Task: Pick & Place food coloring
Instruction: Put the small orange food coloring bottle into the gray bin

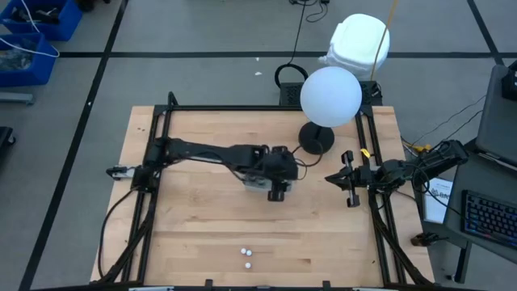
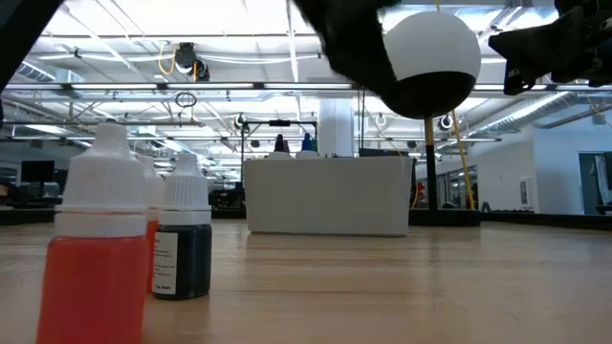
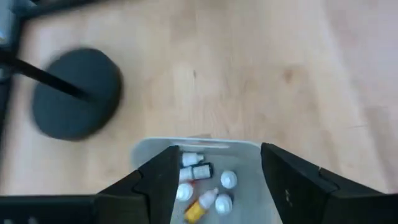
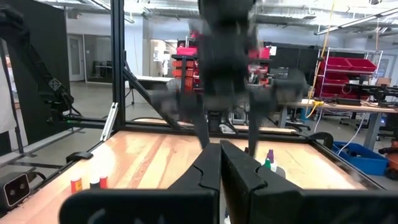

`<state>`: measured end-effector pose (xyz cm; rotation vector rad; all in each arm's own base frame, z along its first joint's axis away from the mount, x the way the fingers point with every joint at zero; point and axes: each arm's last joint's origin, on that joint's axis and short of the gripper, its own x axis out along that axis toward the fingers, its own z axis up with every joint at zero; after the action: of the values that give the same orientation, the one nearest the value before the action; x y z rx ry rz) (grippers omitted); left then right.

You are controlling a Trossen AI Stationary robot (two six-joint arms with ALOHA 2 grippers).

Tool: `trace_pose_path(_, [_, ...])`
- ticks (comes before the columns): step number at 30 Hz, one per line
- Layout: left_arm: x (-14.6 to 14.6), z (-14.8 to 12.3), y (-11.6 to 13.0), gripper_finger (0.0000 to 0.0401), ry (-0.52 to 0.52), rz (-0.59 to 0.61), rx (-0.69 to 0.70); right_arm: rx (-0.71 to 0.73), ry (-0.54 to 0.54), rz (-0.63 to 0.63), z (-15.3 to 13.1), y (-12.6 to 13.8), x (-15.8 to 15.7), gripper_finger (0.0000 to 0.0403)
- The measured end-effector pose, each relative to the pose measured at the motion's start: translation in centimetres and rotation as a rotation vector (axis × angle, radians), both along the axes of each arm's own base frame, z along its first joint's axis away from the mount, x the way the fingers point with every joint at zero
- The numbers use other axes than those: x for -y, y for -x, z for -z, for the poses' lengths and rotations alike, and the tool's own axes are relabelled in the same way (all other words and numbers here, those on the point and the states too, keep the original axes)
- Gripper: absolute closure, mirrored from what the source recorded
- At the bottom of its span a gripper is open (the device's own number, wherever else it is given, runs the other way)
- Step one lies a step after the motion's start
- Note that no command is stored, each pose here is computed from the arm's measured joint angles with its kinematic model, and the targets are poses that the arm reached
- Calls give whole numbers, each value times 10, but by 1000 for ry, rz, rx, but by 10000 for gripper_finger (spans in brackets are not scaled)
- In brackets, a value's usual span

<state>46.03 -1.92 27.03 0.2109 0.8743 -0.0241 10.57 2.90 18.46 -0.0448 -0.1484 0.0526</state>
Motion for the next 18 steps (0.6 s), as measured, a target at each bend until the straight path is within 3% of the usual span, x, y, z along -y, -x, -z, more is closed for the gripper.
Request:
trace_pose_path(5, [12, -80, 45, 177, 13, -24, 23, 2, -13, -2, 0, 0, 0, 403])
trace_pose_path(10, [4, -128, 124, 248, 21, -144, 80, 7, -33, -11, -1, 0, 0, 403])
trace_pose_path(14, [-1, -128, 196, 335, 52, -253, 233, -1, -40, -33, 0, 0, -1, 403])
trace_pose_path(16, [-2, -112, 229, 377, 93, -253, 312, -4, -48, -34, 0, 0, -1, 403])
trace_pose_path(18, [-2, -87, 258, 392, 155, -252, 381, -5, -48, -33, 0, 0, -1, 403])
